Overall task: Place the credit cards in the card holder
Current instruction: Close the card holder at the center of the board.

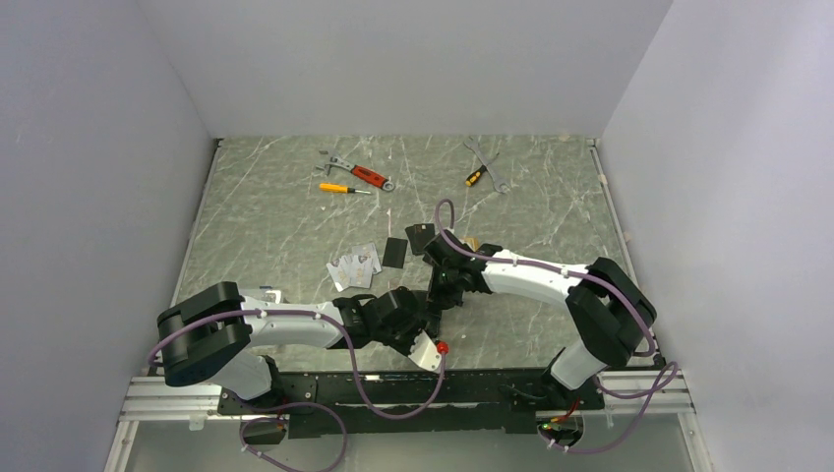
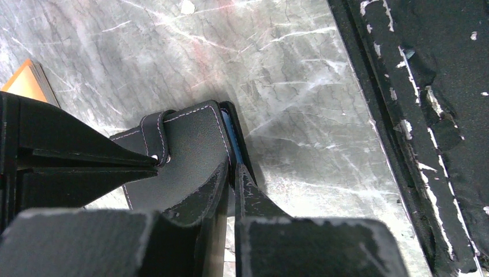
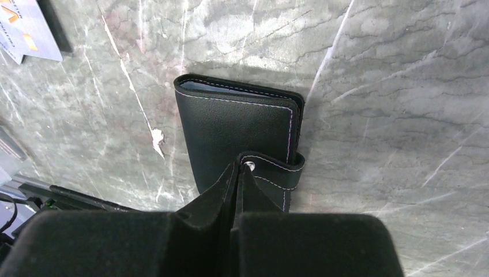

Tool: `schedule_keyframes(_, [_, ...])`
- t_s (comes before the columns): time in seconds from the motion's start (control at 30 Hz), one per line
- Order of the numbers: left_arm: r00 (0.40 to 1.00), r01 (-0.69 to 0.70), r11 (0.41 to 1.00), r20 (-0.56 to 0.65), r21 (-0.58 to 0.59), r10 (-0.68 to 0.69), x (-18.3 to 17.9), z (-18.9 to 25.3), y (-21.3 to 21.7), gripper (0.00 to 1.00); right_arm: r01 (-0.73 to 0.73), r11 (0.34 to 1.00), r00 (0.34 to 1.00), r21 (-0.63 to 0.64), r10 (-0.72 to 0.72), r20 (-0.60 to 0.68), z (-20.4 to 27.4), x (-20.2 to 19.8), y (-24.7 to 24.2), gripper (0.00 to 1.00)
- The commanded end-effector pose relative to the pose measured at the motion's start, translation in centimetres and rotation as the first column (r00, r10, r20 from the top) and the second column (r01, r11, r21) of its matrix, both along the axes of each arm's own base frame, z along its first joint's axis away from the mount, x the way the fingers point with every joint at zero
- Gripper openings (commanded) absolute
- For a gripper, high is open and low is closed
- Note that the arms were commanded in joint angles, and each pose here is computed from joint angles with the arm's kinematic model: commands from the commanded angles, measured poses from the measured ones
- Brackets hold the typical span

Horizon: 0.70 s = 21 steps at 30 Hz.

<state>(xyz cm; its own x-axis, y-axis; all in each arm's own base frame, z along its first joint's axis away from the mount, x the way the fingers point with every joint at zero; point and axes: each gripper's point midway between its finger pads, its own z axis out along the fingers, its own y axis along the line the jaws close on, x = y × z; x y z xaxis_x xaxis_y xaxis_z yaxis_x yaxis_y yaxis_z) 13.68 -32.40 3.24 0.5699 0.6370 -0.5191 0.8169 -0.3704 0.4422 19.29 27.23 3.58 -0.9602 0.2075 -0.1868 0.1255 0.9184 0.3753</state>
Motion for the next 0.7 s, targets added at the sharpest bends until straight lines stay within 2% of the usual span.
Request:
schedule_keyframes(0.0, [0.999, 0.031, 0.999, -0.044, 0.045, -0.029, -1.0, -0.7, 0.5, 0.11, -0.033, 0.997, 0.998, -0.071, 0.03, -0.047, -1.6, -1.0, -1.1, 0.0])
schedule_keyframes(0.67, [0.999, 0.022, 0.999, -0.031, 0.043, -0.021, -0.7, -0.7, 0.8, 0.09, 0.002, 0.995, 0.993, -0.095, -0.013, -0.118, -4.2, -3.6, -3.3, 0.0])
